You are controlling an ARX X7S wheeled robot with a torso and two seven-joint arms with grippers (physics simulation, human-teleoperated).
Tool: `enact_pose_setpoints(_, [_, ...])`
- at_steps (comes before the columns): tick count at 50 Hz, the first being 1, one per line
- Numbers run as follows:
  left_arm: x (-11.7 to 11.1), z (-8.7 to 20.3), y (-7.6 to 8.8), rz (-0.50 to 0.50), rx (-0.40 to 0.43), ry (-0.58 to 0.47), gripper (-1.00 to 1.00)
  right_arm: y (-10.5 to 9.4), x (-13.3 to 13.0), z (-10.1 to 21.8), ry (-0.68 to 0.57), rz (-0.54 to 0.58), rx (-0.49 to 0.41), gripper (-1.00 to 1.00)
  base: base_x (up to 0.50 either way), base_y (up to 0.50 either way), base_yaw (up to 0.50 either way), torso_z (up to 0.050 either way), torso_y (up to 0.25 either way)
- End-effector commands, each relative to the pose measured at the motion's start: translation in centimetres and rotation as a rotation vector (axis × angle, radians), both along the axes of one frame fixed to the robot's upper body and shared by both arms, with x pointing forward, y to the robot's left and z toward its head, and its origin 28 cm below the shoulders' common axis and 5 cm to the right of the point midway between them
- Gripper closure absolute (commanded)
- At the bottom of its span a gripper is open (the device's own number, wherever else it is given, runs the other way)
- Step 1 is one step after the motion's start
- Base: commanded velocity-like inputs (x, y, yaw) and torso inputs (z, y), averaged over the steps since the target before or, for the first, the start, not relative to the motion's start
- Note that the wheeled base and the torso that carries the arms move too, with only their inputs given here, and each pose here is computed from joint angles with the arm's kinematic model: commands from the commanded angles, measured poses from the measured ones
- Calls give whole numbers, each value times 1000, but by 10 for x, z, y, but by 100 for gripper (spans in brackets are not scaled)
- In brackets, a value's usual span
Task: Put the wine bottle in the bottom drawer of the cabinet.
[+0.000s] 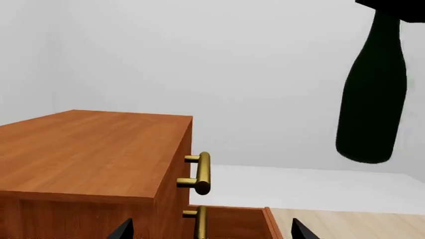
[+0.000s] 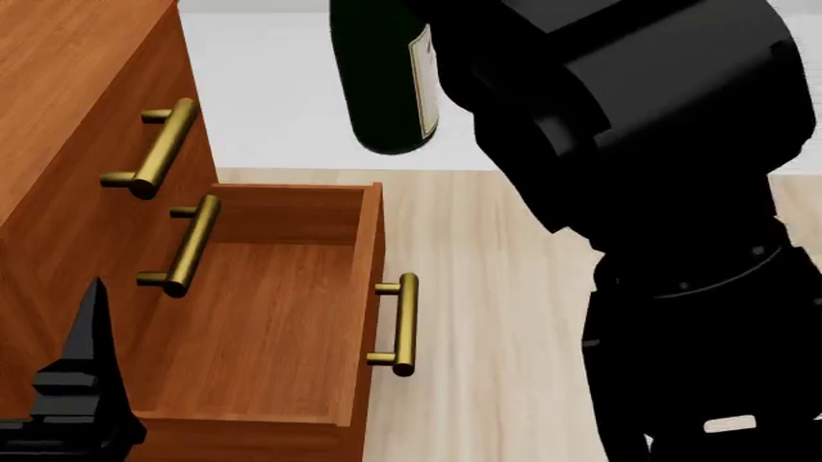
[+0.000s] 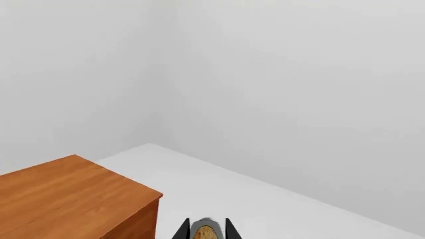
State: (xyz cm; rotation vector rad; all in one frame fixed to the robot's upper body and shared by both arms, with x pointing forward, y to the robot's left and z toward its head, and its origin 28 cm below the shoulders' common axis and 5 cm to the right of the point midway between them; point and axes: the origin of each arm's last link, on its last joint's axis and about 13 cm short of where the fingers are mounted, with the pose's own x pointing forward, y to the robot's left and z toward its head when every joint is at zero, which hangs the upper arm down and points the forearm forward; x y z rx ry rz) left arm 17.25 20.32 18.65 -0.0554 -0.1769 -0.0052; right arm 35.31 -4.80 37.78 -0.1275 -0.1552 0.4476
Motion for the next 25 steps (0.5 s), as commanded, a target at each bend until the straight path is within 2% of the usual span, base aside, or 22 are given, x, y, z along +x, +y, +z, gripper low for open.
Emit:
enact_pose_setpoints(1, [0, -1, 1, 4, -3, 4, -100, 16, 1, -3, 6, 52, 1, 100, 0, 0, 0, 0, 0])
enact_pose_setpoints(15, [1, 0, 7, 38, -2, -5, -100, 31, 6, -29, 65, 105, 16, 100, 0, 0, 0, 0, 1])
enact_pose_setpoints(25, [1, -2, 6, 32, -4, 2, -100, 40, 8, -28, 73, 139, 39, 100, 0, 0, 0, 0, 1])
